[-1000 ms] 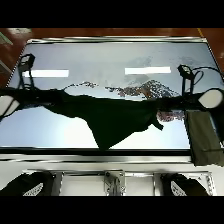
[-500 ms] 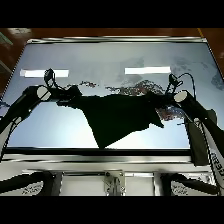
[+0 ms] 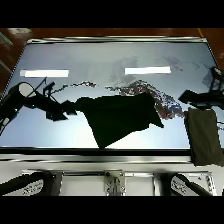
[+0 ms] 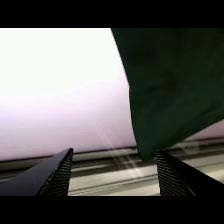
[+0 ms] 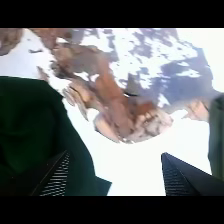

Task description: Fold the shirts.

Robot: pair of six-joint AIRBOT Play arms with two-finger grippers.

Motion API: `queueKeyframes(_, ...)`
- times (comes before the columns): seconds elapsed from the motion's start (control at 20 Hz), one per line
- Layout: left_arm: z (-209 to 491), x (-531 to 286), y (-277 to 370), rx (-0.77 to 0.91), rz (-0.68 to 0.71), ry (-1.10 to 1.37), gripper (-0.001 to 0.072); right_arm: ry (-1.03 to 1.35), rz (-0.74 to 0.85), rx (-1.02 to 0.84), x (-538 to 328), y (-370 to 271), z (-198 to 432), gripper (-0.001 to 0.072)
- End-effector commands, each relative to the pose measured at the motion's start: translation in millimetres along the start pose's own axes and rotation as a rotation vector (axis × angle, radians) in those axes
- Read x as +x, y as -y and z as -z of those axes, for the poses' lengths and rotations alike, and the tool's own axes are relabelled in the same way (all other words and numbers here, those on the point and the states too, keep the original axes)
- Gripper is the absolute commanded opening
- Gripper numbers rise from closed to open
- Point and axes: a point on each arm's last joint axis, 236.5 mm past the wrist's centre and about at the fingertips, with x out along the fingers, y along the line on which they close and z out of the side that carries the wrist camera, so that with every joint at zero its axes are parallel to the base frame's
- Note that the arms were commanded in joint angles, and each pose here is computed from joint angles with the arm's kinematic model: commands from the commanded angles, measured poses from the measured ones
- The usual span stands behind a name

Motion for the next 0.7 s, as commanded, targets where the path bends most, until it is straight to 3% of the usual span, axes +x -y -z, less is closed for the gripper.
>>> queueKeyframes(0.0, 62.2, 50.0, 16.7, -0.033, 0.124, -0.149, 0.0612, -0.044, 0.004, 0.15, -6.3, 40.0, 25.2, 0.0688)
queueKeyframes(0.6, 112.8, 161.3, 73.2, -0.121, 0.259, -0.168, 0.0611, -0.226, -0.162, 0.206, 36.3, 18.1, 59.5, 0.0689)
queueKeyframes(0.65, 111.7, 166.2, 74.9, -0.14, 0.26, -0.163, 0.0586, -0.259, -0.173, 0.21, 40.0, 17.3, 66.2, 0.0688)
